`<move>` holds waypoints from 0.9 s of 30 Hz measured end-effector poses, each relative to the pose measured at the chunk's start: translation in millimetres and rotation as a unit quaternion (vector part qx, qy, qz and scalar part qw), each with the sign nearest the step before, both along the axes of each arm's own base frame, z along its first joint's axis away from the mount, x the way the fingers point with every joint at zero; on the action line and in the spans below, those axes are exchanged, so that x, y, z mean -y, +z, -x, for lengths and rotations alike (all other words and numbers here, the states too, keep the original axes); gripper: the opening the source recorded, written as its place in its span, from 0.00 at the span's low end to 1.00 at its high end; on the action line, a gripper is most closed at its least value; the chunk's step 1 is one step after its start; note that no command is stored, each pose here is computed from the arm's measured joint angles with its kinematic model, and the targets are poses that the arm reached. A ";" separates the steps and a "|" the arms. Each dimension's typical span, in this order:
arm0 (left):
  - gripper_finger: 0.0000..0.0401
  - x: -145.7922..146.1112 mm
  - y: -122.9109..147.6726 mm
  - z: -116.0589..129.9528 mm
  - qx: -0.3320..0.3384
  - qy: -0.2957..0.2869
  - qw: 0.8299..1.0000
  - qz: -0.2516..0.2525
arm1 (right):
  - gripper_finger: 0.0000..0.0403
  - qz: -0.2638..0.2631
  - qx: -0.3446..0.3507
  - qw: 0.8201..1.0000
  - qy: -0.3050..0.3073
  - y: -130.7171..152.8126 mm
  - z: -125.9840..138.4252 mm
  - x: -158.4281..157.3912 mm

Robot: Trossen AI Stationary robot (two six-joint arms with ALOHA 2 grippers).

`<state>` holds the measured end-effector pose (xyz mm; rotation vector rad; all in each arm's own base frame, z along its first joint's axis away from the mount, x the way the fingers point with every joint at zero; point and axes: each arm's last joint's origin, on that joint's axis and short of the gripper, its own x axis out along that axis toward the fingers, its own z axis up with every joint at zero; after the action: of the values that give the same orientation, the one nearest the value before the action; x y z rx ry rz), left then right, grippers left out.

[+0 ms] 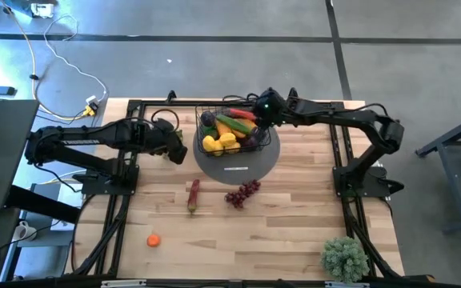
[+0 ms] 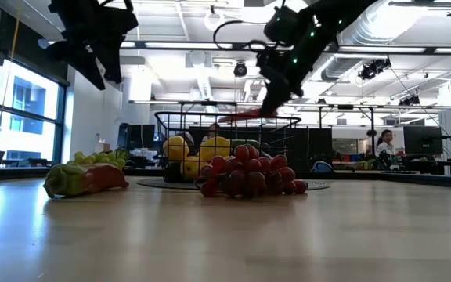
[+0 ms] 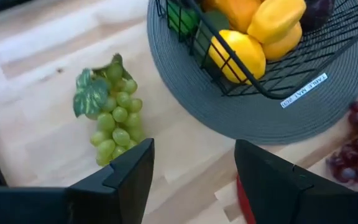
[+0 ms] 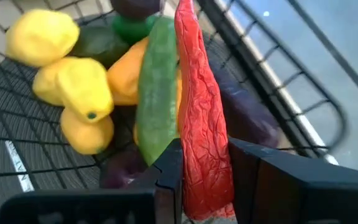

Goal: Build produce basket
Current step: Put the carrot into the wire basket, then put the green grapes into the wire basket

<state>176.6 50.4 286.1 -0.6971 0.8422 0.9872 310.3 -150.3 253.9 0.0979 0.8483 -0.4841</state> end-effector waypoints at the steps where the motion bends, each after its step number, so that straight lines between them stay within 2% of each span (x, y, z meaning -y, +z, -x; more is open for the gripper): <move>1: 0.54 -1.3 -0.2 0.4 0.002 0.005 1.000 0.007 | 0.15 -0.003 -0.001 1.000 0.006 -3.9 -2.4 1.3; 11: 0.65 -15.1 -2.4 10.2 -0.014 0.060 0.998 0.029 | 0.16 -0.009 0.005 1.000 0.017 -20.1 -13.7 8.9; 21: 0.66 -31.7 -3.3 18.7 -0.026 0.089 0.995 0.038 | 0.29 -0.008 0.006 1.000 0.009 -20.2 -11.1 15.1; 27: 0.66 -41.3 -10.3 21.0 -0.065 0.096 0.992 0.057 | 0.43 -0.022 0.018 1.000 -0.009 -19.9 -11.3 15.4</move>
<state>155.6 91.7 275.8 -0.8292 0.9639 1.1752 321.7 -165.7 234.1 0.1539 0.8237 -0.4797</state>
